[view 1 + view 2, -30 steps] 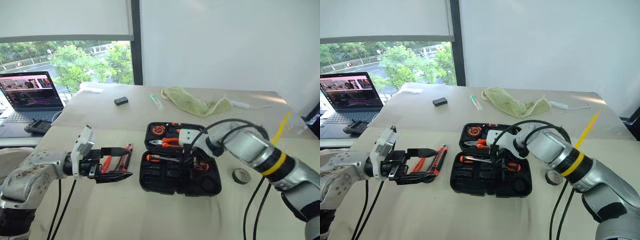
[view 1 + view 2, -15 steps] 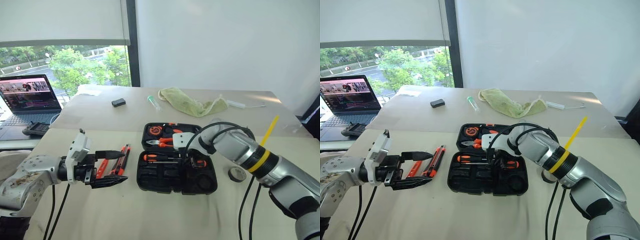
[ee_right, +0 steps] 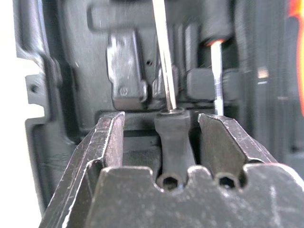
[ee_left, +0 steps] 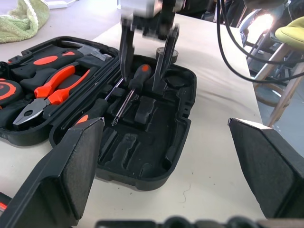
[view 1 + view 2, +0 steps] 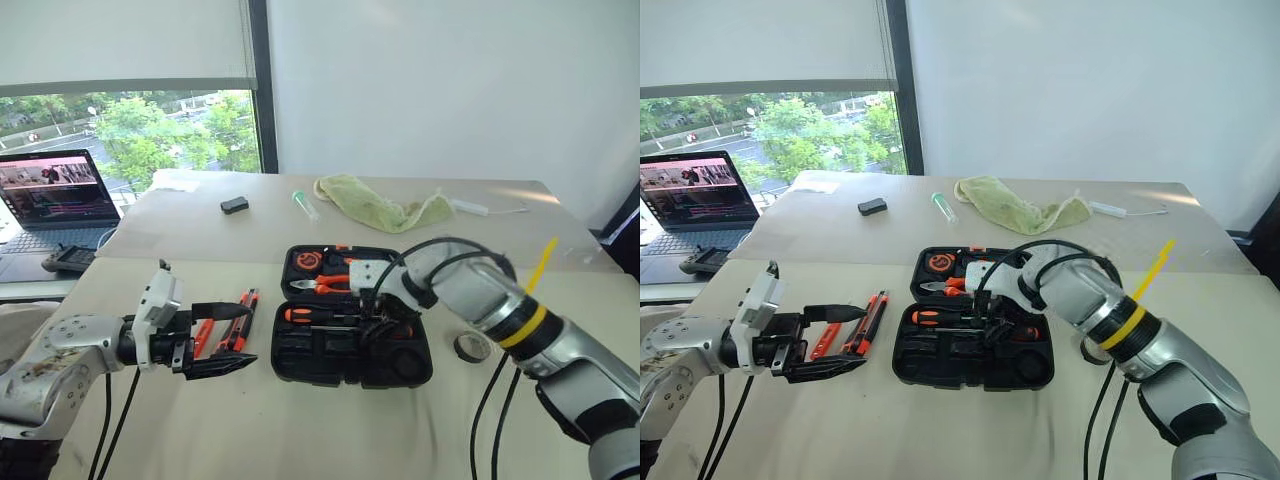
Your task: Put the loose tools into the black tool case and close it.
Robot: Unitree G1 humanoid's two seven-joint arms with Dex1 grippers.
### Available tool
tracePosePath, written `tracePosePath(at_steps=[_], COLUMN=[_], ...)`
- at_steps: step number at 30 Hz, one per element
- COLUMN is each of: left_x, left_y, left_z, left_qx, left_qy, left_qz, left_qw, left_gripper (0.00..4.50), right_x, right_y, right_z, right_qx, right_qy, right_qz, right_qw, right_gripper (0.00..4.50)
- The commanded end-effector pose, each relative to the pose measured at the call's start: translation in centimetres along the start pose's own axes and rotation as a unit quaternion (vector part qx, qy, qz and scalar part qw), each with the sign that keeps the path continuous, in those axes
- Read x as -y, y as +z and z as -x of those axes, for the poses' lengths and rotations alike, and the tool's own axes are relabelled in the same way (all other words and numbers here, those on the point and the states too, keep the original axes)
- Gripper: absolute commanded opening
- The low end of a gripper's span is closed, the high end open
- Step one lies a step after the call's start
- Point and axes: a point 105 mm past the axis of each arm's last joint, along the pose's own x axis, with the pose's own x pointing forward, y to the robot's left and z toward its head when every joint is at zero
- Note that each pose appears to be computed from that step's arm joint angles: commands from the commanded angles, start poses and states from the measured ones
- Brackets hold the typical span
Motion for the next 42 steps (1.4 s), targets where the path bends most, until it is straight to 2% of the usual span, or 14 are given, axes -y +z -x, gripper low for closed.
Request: tracePosePath(at_steps=[1,4,6,8,9,10,11,14,15,17,20,29,42], left_x=[0.1,0.1,0.1,0.1,0.1,0.1,0.2,0.1,0.1,0.0,0.1,0.5,1.0], left_y=[0.8,0.7,0.7,0.7,0.7,0.7,0.7,0.7,0.8,1.0,1.0,1.0,0.9], left_z=[-0.5,-0.6,-0.6,-0.7,-0.8,-0.8,-0.9,-0.9,-1.0,-0.9,-0.8,-0.5,-0.5], left_qx=[0.013,0.015,0.016,0.017,0.017,0.017,0.015,0.013,0.013,0.012,0.01,0.005,0.003], left_qy=[-0.008,-0.009,-0.009,-0.009,-0.011,-0.013,-0.016,-0.021,-0.021,-0.022,-0.022,-0.018,-0.012], left_qz=[-0.02,-0.019,-0.019,-0.018,-0.016,-0.014,-0.013,-0.014,-0.015,-0.017,-0.017,-0.014,-0.01], left_qw=[1.0,1.0,1.0,1.0,1.0,1.0,1.0,1.0,1.0,1.0,1.0,1.0,1.0], left_gripper=[4.5,4.5,4.5,4.5,4.5,4.5,4.5,4.5,4.5,4.5,4.5,4.5,4.5], right_x=[0.1,0.1,-0.2,-1.3,-1.8,-2.1,-2.2,-2.2,-2.0,-1.4,-0.6,-0.1,0.3], right_y=[2.0,1.7,1.0,-0.9,-1.6,-2.3,-2.8,-3.4,-3.4,-3.5,-3.3,-2.6,-3.3], right_z=[2.6,3.7,3.8,3.1,2.8,2.5,2.0,1.2,1.0,0.8,0.6,-0.4,-1.9], right_qx=[0.081,0.131,0.141,0.129,0.121,0.11,0.093,0.078,0.079,0.072,0.07,0.071,0.046], right_qy=[-0.052,-0.091,-0.105,-0.115,-0.118,-0.121,-0.124,-0.118,-0.114,-0.125,-0.14,-0.133,-0.106], right_qz=[-0.02,-0.059,-0.08,-0.095,-0.097,-0.096,-0.091,-0.092,-0.093,-0.088,-0.087,-0.08,-0.063], right_qw=[0.995,0.985,0.981,0.98,0.981,0.982,0.984,0.986,0.986,0.986,0.984,0.985,0.991], right_gripper=[2.98,2.28,1.55,0.92,0.48,0.19,0.09,0.09,0.49,0.75,1.77,1.77,1.77])
